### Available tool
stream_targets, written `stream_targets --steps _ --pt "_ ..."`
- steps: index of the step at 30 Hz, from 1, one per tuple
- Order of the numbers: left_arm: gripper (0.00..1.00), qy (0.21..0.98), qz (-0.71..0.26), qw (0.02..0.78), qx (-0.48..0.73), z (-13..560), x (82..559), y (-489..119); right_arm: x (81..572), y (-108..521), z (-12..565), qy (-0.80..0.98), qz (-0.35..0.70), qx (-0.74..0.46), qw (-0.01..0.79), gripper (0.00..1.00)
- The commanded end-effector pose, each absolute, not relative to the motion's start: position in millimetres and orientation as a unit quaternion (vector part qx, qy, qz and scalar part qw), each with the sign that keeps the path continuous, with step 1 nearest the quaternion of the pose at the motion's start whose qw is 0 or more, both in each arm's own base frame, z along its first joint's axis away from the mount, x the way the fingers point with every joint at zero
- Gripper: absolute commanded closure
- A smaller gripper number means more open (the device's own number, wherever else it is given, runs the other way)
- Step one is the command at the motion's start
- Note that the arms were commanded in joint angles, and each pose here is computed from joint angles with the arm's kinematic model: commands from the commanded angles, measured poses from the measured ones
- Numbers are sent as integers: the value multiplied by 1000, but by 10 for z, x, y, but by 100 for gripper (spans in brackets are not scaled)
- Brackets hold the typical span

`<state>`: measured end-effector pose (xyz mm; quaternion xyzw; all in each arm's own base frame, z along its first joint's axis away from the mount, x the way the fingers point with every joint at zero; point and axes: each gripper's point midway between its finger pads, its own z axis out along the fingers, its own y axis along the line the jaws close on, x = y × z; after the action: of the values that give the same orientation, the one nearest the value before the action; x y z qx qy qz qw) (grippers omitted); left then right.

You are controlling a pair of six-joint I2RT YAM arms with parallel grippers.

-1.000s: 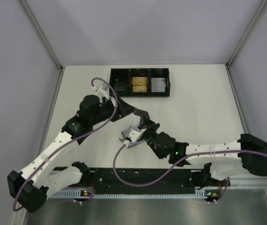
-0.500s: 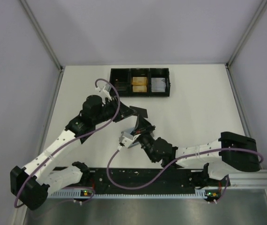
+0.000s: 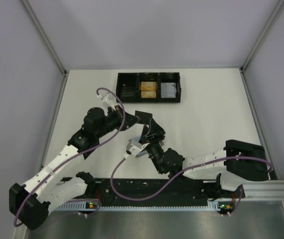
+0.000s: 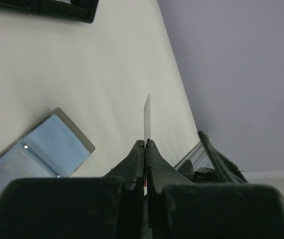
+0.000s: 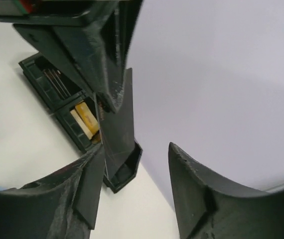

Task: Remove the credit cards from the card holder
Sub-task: Place the credit card in the storage box.

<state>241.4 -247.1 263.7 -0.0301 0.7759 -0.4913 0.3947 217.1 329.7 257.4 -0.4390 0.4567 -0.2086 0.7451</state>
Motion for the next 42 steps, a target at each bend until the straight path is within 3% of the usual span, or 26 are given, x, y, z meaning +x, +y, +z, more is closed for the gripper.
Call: stream_targets --steps 1,6,14,24,42 --pt "100 759 -449 471 -25 2611 2638 -2261 2132 3208 2763 508 -138 -367 767 40" --pt "100 753 -428 499 -26 2562 2846 -2114 2152 3162 2431 603 -19 -366 709 23" --pt "100 752 -400 523 -18 2482 3250 -1953 2262 2751 2025 728 164 -295 596 6" --pt "100 761 -344 549 -31 2400 4004 -1645 2405 2399 1781 780 307 -179 516 4" --pt "100 811 -297 504 -25 1781 5569 -1623 2518 2262 1529 799 337 -144 477 2"
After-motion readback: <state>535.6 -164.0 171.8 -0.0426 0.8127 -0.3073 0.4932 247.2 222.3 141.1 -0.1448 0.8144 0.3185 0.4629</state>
